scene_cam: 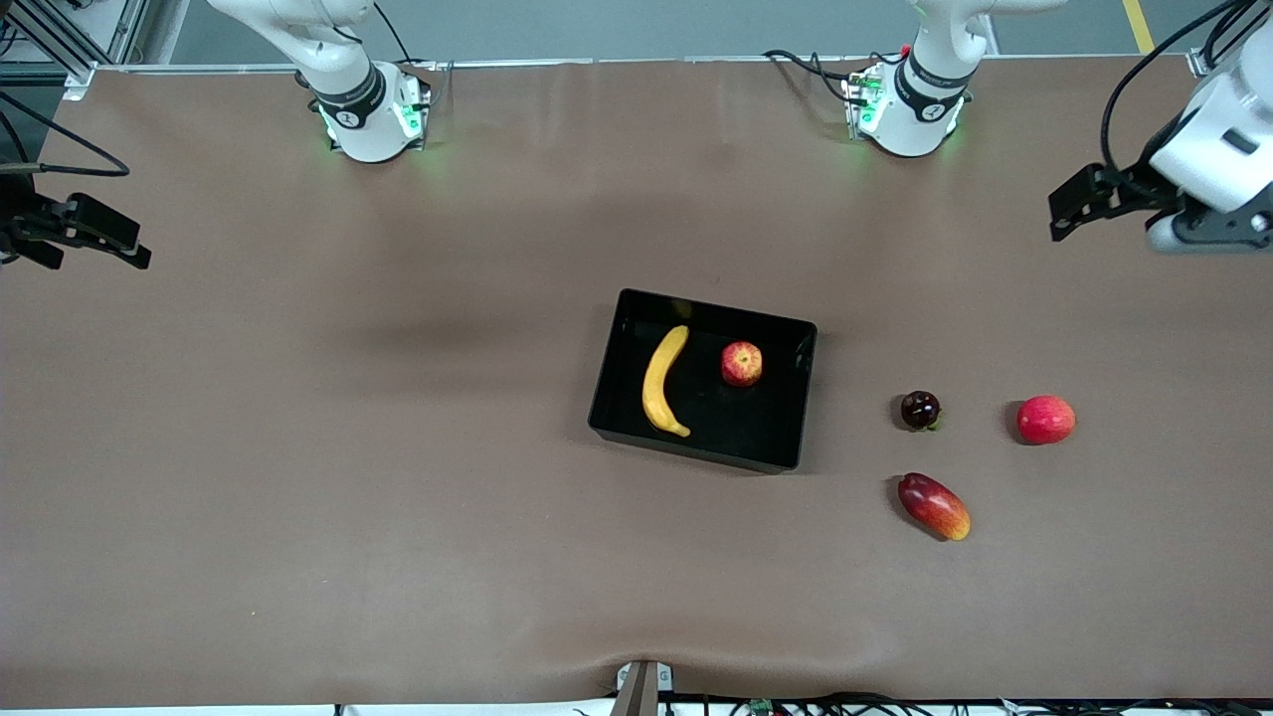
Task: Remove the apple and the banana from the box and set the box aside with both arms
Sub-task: 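Reach the left gripper down to the red apple in the black tray, then grasp the red apple in the tray with the left gripper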
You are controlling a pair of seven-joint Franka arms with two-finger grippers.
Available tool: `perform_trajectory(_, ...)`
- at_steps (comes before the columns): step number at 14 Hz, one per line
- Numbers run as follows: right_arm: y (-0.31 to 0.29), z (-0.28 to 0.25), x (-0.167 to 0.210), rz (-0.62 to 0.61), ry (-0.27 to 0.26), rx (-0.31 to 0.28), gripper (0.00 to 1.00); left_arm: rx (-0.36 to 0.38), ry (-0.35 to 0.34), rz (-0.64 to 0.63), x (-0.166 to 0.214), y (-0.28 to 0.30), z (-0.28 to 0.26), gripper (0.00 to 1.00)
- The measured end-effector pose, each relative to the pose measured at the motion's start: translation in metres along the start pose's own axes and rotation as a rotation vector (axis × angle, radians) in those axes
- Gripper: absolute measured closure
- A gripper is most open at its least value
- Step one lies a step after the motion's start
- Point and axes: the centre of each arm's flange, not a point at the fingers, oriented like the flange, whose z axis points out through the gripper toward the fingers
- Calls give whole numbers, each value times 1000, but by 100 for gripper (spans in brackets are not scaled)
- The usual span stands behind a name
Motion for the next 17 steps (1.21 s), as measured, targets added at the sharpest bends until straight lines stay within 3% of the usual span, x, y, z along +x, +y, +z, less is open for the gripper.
perform_trajectory(3,0,0,0,1,0,0,0,5,-79,74,23,43,48,0)
perform_trajectory(5,1,0,0,1,0,0,0,3,-89,122,36,83,78,0)
perform_trajectory(8,1,0,0,1,0,0,0,-7,-65,146,46,138,123,0)
perform_trajectory(12,1,0,0,2,0,0,0,-35,8,53,38,223,189,0)
perform_trajectory(17,5,0,0,10,0,0,0,19,24,75,24,300,278,0)
